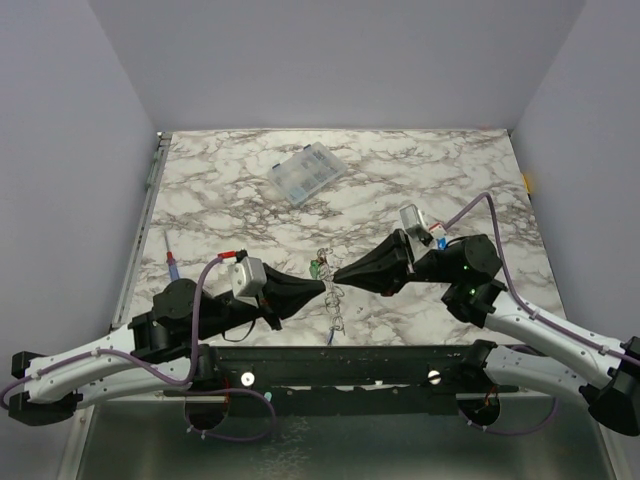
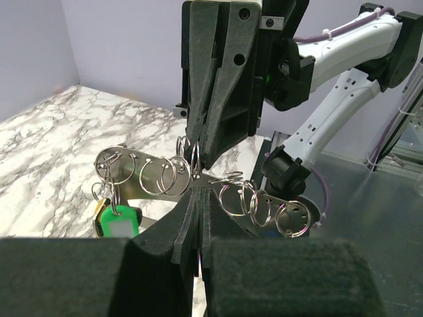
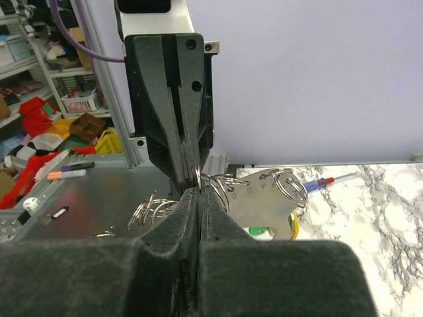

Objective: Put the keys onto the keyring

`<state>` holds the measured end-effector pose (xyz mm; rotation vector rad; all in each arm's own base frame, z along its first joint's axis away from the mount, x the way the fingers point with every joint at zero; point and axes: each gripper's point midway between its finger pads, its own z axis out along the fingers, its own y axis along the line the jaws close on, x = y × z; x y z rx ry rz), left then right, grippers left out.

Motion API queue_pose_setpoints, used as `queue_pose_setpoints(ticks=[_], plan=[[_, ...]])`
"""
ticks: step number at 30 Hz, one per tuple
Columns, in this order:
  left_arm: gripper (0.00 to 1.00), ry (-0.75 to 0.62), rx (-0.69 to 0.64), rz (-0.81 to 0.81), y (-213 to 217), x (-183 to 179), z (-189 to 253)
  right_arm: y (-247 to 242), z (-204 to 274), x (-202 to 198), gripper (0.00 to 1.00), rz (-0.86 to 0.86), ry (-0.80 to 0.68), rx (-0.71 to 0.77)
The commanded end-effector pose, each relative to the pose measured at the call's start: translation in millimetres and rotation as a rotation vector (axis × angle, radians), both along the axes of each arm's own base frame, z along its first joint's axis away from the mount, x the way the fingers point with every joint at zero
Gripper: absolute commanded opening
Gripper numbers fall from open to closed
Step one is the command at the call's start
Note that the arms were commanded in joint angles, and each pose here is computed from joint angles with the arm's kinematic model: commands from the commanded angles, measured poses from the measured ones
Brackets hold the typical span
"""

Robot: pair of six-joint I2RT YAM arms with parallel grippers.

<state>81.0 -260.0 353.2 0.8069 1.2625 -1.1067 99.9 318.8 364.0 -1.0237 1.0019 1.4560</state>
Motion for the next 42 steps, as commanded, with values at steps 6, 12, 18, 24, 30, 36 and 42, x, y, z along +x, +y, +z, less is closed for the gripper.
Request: queue_pose_setpoints(ticks=[6,12,18,24,30,36,42], plan=[[0.09,-0.015,-0.071,-0.029,1,-6,5,-2,15,6,0.01,-0.029,0.037,0.093],[0.15,-0.018,-0.119,0.006,4,-1,6,-1,17,6,0.01,-0.015,0.067,0.119],[0.24,-0.028,-0.166,0.023,5,2,10,-1,15,7,0.01,-0.017,0.100,0.132],[0.27,-0.035,-0.189,0.039,4,6,13,-2,15,6,0.01,-0.011,0.109,0.137],[0.27,-0.053,-0.206,0.041,1,7,14,-2,15,6,0.01,-0.007,0.129,0.151],[0.27,-0.097,-0.266,0.034,1,6,18,-2,15,9,0.00,-0.013,0.158,0.171],[0.26,-0.112,-0.271,0.038,-2,7,14,-3,15,8,0.01,-0.006,0.172,0.185]])
